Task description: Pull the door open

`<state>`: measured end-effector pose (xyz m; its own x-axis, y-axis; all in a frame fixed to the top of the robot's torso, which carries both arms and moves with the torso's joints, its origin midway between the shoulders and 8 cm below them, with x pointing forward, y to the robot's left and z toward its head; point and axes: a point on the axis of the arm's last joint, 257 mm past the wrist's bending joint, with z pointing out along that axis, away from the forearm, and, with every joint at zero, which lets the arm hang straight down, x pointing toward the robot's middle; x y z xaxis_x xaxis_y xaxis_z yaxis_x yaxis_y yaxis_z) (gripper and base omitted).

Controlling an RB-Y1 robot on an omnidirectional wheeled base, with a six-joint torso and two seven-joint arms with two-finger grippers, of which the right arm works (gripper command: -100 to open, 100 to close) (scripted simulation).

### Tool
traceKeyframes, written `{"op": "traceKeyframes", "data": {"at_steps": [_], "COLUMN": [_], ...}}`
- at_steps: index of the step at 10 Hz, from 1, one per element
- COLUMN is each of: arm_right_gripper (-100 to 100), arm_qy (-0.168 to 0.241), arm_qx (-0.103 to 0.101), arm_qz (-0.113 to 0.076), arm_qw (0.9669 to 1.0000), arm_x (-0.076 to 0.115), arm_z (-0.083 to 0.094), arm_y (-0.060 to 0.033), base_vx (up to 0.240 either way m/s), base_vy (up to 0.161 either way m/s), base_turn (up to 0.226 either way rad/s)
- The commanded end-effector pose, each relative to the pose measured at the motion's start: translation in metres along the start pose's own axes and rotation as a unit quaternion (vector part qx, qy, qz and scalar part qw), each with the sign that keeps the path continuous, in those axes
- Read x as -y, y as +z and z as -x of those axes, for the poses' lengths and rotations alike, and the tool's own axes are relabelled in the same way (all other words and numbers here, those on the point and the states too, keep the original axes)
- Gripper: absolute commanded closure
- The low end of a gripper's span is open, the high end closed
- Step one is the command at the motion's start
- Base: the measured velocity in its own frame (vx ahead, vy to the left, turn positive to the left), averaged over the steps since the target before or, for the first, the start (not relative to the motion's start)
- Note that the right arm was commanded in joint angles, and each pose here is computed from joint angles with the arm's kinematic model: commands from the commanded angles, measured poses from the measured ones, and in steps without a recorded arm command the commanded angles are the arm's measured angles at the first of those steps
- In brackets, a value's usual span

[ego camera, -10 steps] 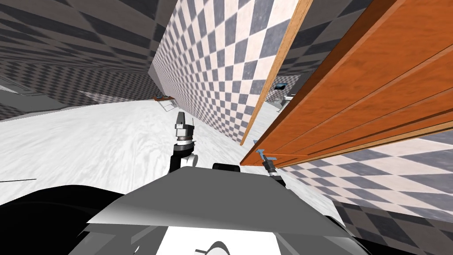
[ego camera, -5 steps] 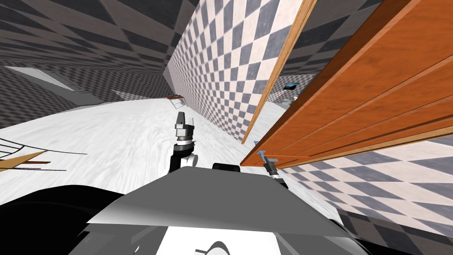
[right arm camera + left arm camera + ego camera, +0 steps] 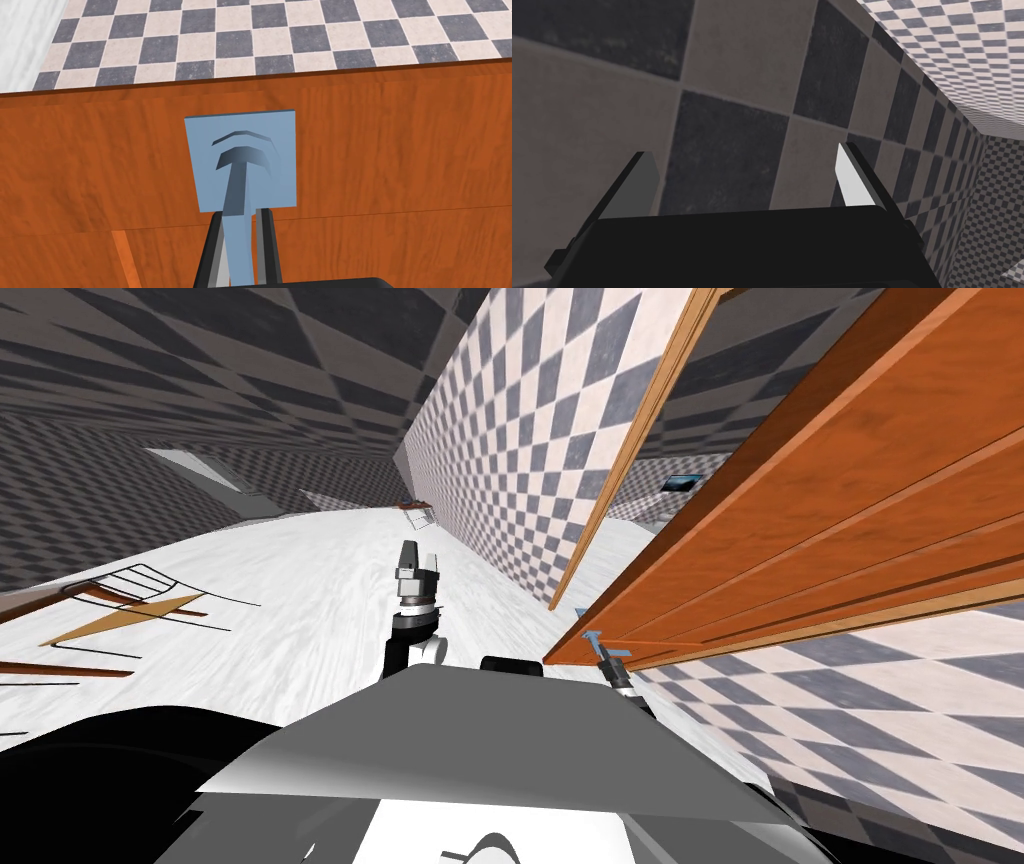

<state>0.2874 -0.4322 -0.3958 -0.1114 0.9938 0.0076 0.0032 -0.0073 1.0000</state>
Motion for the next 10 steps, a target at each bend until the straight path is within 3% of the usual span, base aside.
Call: {"op": "traceKeyframes", "data": {"at_steps": [1, 2, 4, 5, 10], "arm_right_gripper": [100, 100, 100, 100, 100], "arm_qy": [0.000, 0.001, 0.001, 0.001, -0.001], "arm_qx": [0.000, -0.003, -0.003, -0.004, -0.009], "arm_qz": [0.000, -0.001, -0.001, -0.001, 0.000], "arm_qw": [1.0000, 1.0000, 1.0000, 1.0000, 1.0000], "arm_x": [0.000, 0.002, 0.002, 0.002, 0.001], "arm_z": [0.000, -0.004, -0.004, -0.007, -0.015], "arm_y": [0.0000, 0.0075, 0.0075, 0.0168, 0.0442], "base_vx": [-0.081, -0.139, -0.118, -0.144, -0.194], "base_vy": [-0.023, -0.027, -0.031, -0.031, -0.070], "base_turn": [0.026, 0.092, 0.041, 0.081, 0.087]}}
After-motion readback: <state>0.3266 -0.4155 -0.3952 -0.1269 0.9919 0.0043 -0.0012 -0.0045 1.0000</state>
